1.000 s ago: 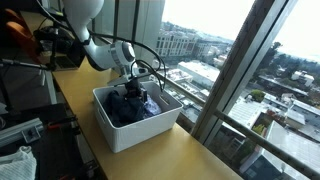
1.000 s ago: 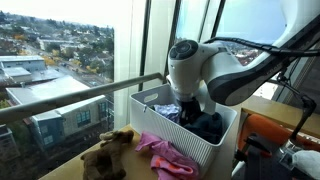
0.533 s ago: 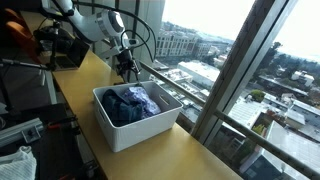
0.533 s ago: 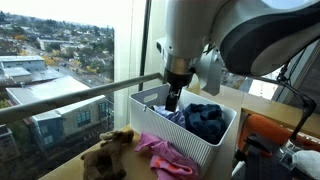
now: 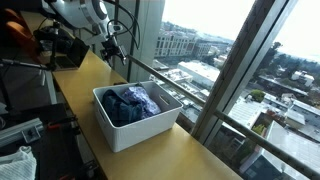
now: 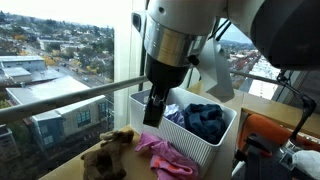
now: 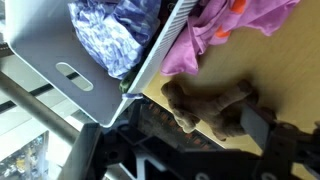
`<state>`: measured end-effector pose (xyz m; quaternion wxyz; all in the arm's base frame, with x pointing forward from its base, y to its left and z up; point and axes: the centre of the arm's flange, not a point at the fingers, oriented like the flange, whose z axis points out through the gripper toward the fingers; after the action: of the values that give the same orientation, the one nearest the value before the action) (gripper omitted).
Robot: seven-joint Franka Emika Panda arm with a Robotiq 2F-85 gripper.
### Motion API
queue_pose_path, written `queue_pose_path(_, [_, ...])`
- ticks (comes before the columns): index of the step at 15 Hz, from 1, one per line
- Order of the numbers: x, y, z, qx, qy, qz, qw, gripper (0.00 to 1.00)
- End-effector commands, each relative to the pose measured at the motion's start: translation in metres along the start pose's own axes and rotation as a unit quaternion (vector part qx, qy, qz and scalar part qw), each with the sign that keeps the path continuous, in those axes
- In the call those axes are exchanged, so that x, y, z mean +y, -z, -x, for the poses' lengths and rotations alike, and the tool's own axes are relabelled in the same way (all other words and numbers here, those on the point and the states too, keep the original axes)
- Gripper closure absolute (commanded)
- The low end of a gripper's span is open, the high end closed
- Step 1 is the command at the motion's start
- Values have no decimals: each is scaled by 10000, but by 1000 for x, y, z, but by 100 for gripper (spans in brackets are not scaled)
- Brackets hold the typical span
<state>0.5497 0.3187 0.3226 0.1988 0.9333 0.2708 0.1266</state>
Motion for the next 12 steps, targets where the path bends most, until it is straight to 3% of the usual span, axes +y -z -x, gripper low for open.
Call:
queue_pose_path(1, [-17, -24, -14, 193, 594, -731, 9954, 0])
queue_pose_path(6, [-10, -71, -6, 246, 1549, -1605, 9745, 0])
queue_pose_path(12, [19, -130, 20, -8, 2814, -2318, 9312, 0])
